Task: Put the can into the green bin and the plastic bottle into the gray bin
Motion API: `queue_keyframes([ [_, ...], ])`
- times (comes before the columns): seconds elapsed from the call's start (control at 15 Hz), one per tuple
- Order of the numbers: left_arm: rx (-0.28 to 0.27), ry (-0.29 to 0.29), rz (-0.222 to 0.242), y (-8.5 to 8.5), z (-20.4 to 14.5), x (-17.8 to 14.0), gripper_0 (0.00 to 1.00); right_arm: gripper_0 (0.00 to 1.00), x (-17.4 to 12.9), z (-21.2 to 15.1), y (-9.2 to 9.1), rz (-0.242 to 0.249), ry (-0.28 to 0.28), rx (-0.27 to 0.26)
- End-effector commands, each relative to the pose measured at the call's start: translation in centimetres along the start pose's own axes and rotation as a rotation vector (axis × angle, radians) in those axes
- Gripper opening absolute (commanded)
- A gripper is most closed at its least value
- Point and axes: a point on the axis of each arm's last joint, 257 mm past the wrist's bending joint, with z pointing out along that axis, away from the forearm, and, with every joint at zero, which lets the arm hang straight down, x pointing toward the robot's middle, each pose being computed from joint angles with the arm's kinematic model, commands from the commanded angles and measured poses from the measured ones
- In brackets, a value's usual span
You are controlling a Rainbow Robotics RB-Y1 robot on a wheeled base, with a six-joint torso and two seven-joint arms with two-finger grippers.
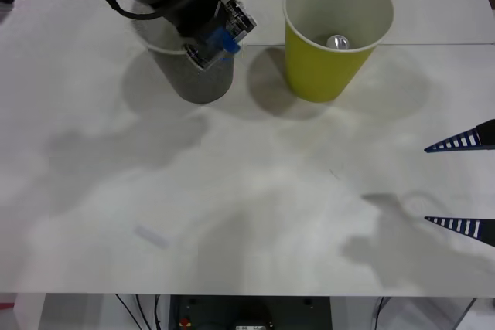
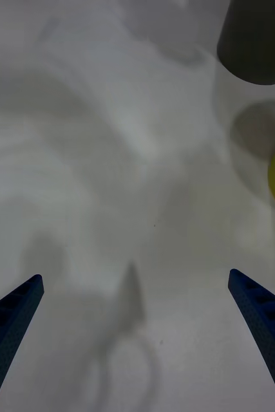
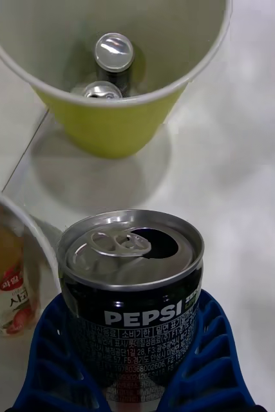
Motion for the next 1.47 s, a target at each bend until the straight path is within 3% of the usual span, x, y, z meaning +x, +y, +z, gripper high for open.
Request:
queue_keyframes([
  [0.07, 0.002, -0.024, -0.029, 0.4, 1.1, -4.2, 0.00, 1.00, 0.0, 0.0, 0.0, 0.000, 0.000, 0.000],
  [0.47, -0.067, -0.142, -0.056, 1.0, 3.7, -13.1, 0.00, 1.00, 0.0, 0.0, 0.0, 0.000, 0.000, 0.000],
  [0.67, -0.087, -0.221, -0.102, 1.4, 4.4, -17.9, 0.00, 1.00, 0.0, 0.0, 0.0, 0.000, 0.000, 0.000],
  [0.93, -0.120, -0.335, -0.138, 1.9, 6.0, -21.5, 0.00, 1.00, 0.0, 0.0, 0.0, 0.000, 0.000, 0.000],
  [1.07, -0.130, -0.362, -0.140, 2.1, 6.5, -22.1, 0.00, 1.00, 0.0, 0.0, 0.0, 0.000, 0.000, 0.000],
  [1.2, -0.127, -0.359, -0.138, 1.8, 6.7, -22.1, 0.16, 1.00, 0.0, 0.0, 0.0, 0.000, 0.000, 0.000],
  [1.27, -0.130, -0.356, -0.131, 1.8, 6.8, -22.1, 0.52, 1.00, 0.0, 0.0, 0.0, 0.000, 0.000, 0.000],
  [1.33, -0.136, -0.345, -0.109, 1.7, 7.1, -21.8, 0.99, 1.00, 0.0, 0.0, 0.0, 0.000, 0.000, 0.000],
  [1.47, -0.138, -0.332, -0.098, 1.5, 7.5, -21.6, 1.00, 1.00, 0.0, 0.0, 0.0, 0.000, 0.000, 0.000],
])
